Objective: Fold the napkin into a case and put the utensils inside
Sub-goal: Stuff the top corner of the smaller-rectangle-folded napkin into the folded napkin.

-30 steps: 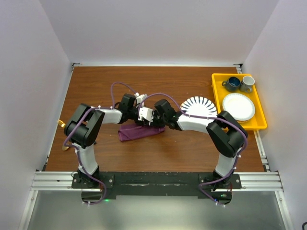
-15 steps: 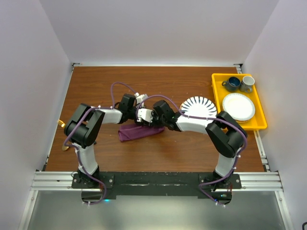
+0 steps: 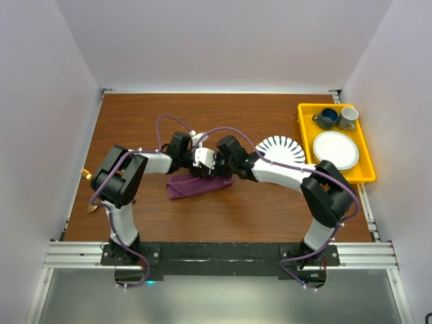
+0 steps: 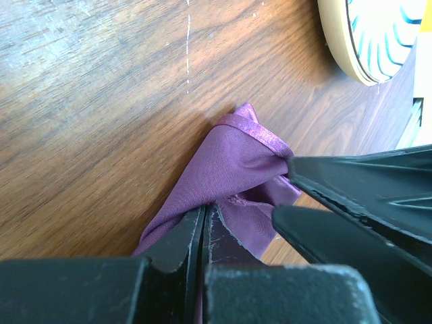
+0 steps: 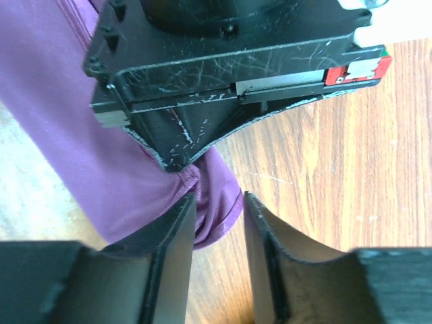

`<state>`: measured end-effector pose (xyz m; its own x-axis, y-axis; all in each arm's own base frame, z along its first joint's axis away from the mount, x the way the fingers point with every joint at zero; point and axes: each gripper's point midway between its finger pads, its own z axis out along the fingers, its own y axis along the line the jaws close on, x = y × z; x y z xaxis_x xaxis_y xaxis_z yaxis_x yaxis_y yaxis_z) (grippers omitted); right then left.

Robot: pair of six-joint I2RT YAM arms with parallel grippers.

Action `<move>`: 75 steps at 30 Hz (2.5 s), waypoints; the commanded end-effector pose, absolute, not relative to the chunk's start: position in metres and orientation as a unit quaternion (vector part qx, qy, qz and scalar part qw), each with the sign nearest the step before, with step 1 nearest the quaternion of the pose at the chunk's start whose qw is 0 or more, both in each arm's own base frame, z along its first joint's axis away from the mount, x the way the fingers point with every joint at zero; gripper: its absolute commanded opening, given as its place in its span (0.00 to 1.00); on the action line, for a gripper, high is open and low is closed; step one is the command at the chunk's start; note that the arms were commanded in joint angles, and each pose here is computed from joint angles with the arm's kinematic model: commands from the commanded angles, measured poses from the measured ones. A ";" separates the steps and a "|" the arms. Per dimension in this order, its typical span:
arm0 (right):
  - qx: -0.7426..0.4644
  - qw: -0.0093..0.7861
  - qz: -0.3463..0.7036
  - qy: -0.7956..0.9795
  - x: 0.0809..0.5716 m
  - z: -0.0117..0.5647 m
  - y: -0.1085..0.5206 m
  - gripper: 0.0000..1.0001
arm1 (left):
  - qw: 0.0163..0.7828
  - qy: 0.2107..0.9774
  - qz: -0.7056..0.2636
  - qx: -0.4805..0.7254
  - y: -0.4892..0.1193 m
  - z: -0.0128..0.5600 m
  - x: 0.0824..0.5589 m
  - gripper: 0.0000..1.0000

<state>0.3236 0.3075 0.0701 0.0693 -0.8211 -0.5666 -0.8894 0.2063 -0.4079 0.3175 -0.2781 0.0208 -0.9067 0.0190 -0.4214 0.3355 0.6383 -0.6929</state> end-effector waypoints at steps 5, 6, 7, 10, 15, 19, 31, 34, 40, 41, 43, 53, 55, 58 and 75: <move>-0.605 0.372 0.109 0.696 0.319 0.093 0.317 0.57 | 0.174 0.908 -0.372 0.086 -0.262 -0.007 0.312 0.00; -0.609 0.370 0.107 0.694 0.319 0.090 0.316 0.58 | 0.175 0.907 -0.373 0.086 -0.262 -0.006 0.313 0.00; -0.611 0.368 0.105 0.693 0.320 0.085 0.317 0.59 | 0.175 0.907 -0.373 0.086 -0.262 -0.006 0.313 0.00; -0.611 0.370 0.091 0.694 0.326 0.078 0.316 0.59 | 0.175 0.907 -0.374 0.087 -0.263 -0.006 0.313 0.00; -0.615 0.363 0.079 0.695 0.331 0.061 0.316 0.59 | 0.176 0.907 -0.373 0.087 -0.262 -0.005 0.313 0.00; -0.616 0.362 0.075 0.696 0.334 0.055 0.317 0.57 | 0.176 0.907 -0.373 0.087 -0.262 -0.005 0.313 0.00; -0.627 0.346 0.025 0.697 0.340 0.033 0.299 0.27 | 0.180 0.902 -0.380 0.093 -0.265 -0.001 0.315 0.00; -0.628 0.339 0.017 0.701 0.342 0.026 0.297 0.13 | 0.183 0.900 -0.383 0.098 -0.266 0.003 0.316 0.00; -0.630 0.337 0.014 0.699 0.341 0.022 0.295 0.00 | 0.211 0.885 -0.401 0.106 -0.270 0.026 0.320 0.05; -0.630 0.337 0.014 0.700 0.340 0.022 0.295 0.00 | 0.214 0.884 -0.402 0.107 -0.270 0.029 0.321 0.08; -0.629 0.339 0.014 0.699 0.340 0.023 0.295 0.00 | 0.226 0.880 -0.402 0.114 -0.269 0.039 0.323 0.13; -0.625 0.345 0.016 0.700 0.341 0.026 0.295 0.00 | 0.211 0.896 -0.372 0.121 -0.242 0.045 0.312 0.33; -0.623 0.346 0.017 0.701 0.341 0.026 0.296 0.00 | 0.211 0.896 -0.369 0.128 -0.241 0.045 0.311 0.35; -0.621 0.351 0.017 0.700 0.342 0.028 0.297 0.00 | 0.210 0.899 -0.361 0.134 -0.238 0.040 0.310 0.40; -0.626 0.359 0.014 0.692 0.343 0.032 0.298 0.00 | 0.242 0.904 -0.325 0.136 -0.228 0.039 0.322 0.53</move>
